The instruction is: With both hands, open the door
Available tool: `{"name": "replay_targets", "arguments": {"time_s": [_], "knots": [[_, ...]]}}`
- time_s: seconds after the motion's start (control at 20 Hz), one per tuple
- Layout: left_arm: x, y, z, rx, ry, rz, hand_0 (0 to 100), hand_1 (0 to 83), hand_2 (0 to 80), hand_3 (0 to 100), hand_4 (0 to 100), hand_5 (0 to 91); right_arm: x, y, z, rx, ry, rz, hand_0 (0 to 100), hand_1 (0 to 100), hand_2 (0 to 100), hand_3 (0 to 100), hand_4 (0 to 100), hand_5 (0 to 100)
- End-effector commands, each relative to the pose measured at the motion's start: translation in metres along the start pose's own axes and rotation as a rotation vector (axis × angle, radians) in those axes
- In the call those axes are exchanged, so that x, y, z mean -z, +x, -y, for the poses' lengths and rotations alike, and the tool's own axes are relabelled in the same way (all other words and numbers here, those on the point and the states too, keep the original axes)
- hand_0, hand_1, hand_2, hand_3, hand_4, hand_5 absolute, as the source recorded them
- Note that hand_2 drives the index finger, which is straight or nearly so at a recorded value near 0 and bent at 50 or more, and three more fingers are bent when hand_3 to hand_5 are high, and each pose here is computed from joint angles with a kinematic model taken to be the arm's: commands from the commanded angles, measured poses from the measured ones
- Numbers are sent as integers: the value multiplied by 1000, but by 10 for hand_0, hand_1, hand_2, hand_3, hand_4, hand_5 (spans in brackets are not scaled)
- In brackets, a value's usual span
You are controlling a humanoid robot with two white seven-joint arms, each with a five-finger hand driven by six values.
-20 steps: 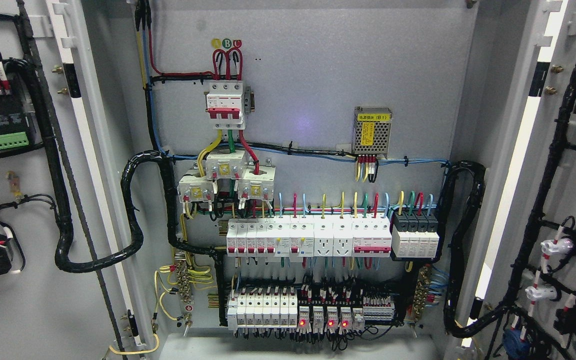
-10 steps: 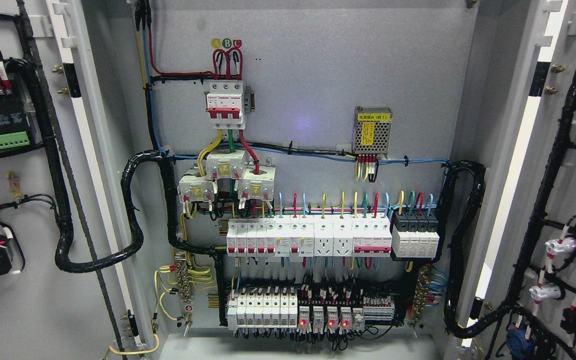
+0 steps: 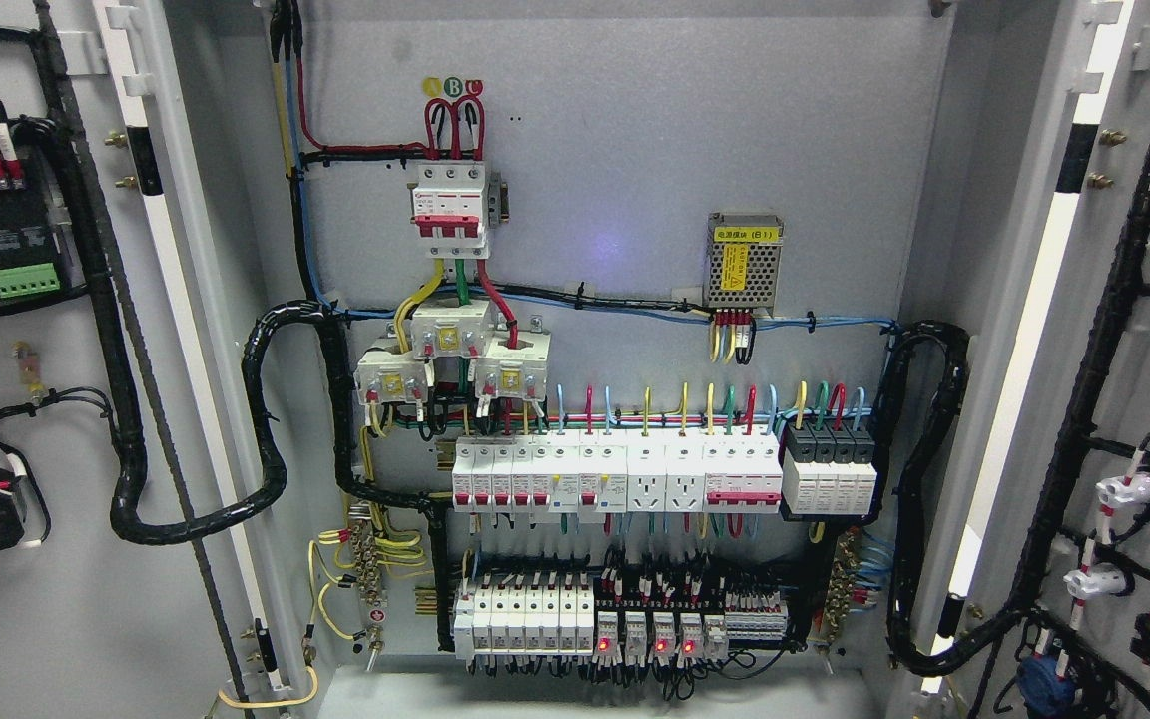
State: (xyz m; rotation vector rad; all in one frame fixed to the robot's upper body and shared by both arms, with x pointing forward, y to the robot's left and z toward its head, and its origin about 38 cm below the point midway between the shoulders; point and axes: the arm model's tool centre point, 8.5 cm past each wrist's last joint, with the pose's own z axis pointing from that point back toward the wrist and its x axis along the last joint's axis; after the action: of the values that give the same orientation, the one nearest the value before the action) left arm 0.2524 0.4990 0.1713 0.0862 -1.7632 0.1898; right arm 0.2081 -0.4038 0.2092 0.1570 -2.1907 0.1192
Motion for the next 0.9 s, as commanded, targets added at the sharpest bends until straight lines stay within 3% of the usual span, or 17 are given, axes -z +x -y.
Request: {"name": "replay_targets", "arguments": {"time_s": [0.0,0.65,0.85], "knots": [[-29,-12,9,-29,-3,-41,0,0,0,0,0,0,-10,12,2,27,-28,18,0,0,0,0,0,0],[-99,-100,38,-112,7,-310,0,0,0,0,0,0,3,-11,-38,157,121,-36,0,0,0,0,0,0],[-121,-128,46,-123,17,-385,0,0,0,0,0,0,-2,-29,-63,237,172,-92,0,0,0,0,0,0]]}}
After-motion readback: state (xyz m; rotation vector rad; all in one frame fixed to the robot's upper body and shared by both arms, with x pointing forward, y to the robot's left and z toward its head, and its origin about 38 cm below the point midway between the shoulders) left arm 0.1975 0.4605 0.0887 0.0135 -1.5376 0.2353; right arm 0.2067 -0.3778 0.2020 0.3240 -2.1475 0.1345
